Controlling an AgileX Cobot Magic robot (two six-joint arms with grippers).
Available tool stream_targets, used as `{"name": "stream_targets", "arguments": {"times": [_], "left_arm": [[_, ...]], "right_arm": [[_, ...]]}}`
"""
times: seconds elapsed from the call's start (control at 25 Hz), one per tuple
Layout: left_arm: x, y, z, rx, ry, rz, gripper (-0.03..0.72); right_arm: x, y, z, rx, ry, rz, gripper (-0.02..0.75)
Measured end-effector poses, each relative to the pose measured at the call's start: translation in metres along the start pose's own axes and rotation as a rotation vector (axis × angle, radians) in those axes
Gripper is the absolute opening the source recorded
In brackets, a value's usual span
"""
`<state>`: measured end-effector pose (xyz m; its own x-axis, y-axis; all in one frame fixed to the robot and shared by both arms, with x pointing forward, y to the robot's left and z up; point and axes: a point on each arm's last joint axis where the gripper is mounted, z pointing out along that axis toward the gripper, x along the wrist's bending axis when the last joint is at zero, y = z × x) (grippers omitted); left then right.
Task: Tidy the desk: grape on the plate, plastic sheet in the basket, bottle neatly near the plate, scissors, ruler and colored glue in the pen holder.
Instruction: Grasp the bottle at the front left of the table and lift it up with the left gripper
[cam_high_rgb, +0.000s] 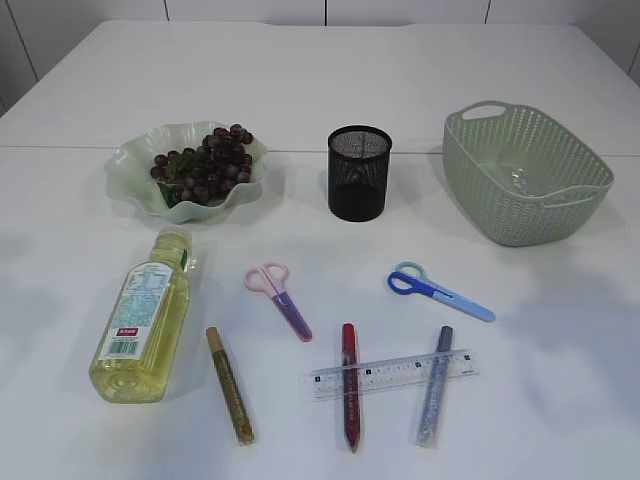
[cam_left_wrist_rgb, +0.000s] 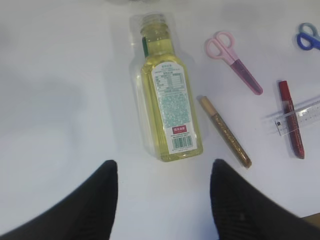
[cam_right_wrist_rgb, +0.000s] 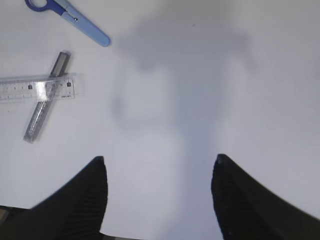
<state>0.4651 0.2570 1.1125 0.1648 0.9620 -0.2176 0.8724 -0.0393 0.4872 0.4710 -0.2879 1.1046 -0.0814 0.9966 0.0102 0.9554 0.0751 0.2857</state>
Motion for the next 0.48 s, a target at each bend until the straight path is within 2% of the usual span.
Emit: {"name": "stream_targets", "arguments": {"times": [0.24,0.36,0.48], "left_arm": [[-0.014,0.003,0.033,0.108,0.017,0.016,0.400],[-0.026,0.004,0.055,0.137,0.064,0.053,0.396],[-0.031,0.006,0.084,0.182,0.152,0.088,0.396]], "right_arm": [[0.001,-0.007,0.006,0.027,0.010,0.002,0.512],[0.003,-0.007,0.006,0.026,0.026,0.008,0.512],[0.003,-0.007,0.006,0.026,0.030,0.010,0.512]]}}
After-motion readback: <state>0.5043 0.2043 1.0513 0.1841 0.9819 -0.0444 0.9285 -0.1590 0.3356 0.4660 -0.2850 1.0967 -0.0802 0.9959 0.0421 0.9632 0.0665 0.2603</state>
